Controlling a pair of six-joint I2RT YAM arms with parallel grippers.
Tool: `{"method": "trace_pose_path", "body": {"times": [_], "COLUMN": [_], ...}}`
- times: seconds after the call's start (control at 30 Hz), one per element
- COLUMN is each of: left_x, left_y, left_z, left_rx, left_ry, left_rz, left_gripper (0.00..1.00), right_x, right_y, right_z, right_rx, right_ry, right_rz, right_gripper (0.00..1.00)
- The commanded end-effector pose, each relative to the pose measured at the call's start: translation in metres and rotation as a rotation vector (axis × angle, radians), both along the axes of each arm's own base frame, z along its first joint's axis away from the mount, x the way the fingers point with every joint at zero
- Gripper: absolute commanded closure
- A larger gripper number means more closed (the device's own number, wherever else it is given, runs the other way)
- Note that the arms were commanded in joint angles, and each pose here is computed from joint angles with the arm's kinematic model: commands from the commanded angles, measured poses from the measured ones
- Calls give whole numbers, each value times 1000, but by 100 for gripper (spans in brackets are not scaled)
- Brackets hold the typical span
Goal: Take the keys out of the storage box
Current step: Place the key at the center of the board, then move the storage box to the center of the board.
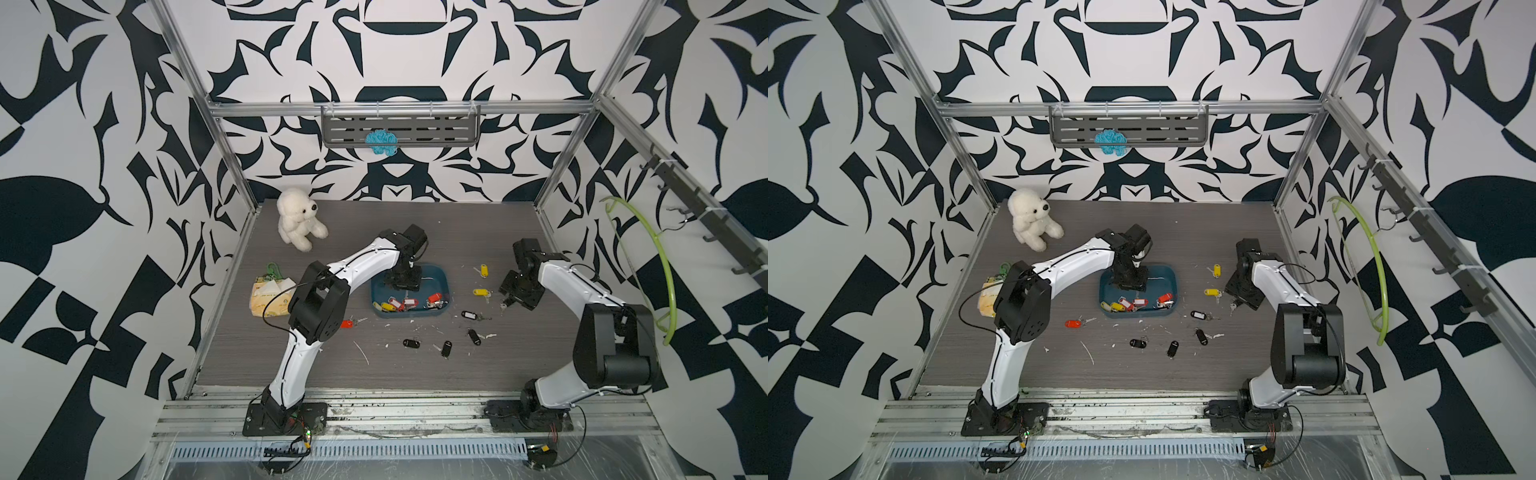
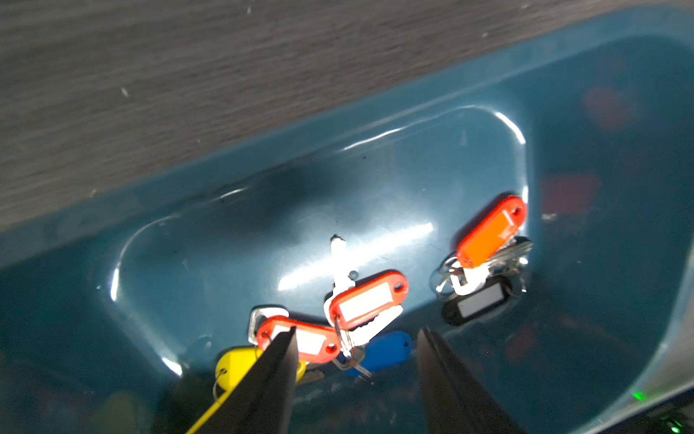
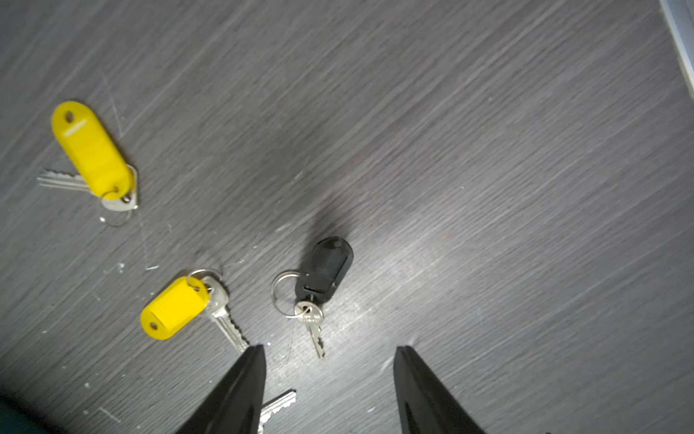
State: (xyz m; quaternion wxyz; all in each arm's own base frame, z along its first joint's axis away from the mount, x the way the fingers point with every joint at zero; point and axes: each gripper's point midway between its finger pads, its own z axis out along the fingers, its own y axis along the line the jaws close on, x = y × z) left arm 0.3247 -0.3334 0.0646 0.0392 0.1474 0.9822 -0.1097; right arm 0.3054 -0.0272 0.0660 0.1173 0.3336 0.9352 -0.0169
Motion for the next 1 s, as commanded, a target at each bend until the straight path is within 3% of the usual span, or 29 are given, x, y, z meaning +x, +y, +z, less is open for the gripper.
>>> {"method": "trace_pose_path", "body": {"times": [0.0, 0.57, 0.8, 0.97], "left_x": [-14, -36, -41, -46], "left_y": [14, 25, 16, 13], "left_z": [-19, -40, -39, -34], "left_rx": [73, 118, 109, 121], "left_ry": [77, 190, 198, 197], "left_rz": [9, 137, 134, 124], "left_gripper": [43, 55, 62, 60], "right_x": [10, 8, 7, 7], "right_y": [4, 15, 16, 16], "right_z": [11, 8, 10, 12], "right_rx": [24, 77, 83, 84], "right_ry": [-41, -43, -46, -50], "right_rz": [15, 46, 52, 57], "right_gripper": [41, 44, 44, 44]}}
